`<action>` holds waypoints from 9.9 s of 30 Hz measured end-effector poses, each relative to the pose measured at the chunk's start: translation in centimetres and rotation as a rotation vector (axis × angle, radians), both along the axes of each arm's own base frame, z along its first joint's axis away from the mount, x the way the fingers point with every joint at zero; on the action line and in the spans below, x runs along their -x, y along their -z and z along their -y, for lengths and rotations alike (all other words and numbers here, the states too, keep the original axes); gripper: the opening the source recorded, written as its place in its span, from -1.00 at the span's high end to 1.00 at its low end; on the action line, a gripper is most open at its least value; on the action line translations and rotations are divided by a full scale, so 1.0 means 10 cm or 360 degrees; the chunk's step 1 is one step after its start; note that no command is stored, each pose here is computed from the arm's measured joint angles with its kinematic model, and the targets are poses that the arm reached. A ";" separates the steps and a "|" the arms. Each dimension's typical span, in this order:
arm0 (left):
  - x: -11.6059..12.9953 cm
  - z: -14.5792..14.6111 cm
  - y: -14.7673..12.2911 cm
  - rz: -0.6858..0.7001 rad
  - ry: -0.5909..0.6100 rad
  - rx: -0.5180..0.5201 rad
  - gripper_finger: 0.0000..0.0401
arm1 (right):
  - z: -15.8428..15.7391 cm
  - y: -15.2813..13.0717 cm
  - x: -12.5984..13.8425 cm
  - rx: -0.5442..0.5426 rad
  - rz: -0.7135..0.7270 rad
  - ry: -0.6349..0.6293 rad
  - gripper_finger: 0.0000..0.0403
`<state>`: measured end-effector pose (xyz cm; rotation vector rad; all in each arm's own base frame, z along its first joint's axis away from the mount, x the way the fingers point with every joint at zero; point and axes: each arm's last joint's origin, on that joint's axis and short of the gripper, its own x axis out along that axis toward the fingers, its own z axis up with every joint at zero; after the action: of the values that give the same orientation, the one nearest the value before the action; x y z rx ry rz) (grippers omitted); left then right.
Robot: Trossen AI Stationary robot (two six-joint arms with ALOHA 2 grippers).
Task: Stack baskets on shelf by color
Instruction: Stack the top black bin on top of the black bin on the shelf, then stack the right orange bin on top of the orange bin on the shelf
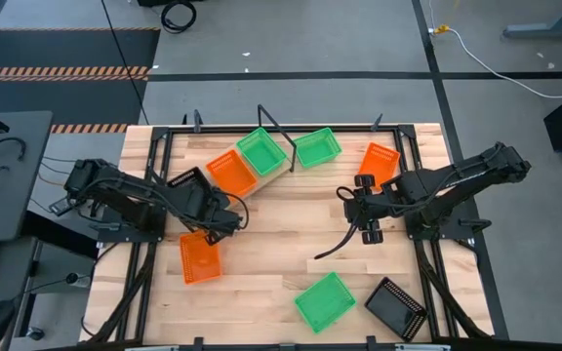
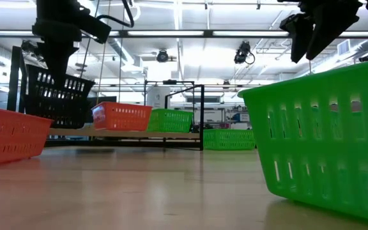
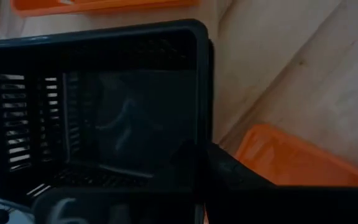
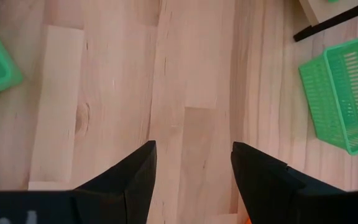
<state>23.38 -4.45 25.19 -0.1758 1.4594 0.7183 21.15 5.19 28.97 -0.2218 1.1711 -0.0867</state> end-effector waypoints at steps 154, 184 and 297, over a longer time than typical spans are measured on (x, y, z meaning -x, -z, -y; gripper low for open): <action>0.16 1.99 0.58 0.0571 0.0545 0.0271 0.14 | 1.79 1.05 0.03 -0.0320 -0.0771 0.1034 -0.06; 0.02 1.95 0.48 0.1184 0.0575 -0.0339 0.14 | 1.60 1.29 0.20 -0.0456 -0.0733 0.0875 0.96; 0.33 -0.56 -0.46 0.0522 -0.0225 -0.1129 0.14 | 1.50 0.36 -2.68 0.0144 0.0526 -0.0831 0.79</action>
<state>20.12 1.15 29.76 0.1489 0.8228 1.2174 47.93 -9.77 25.36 -0.5645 0.7528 0.2744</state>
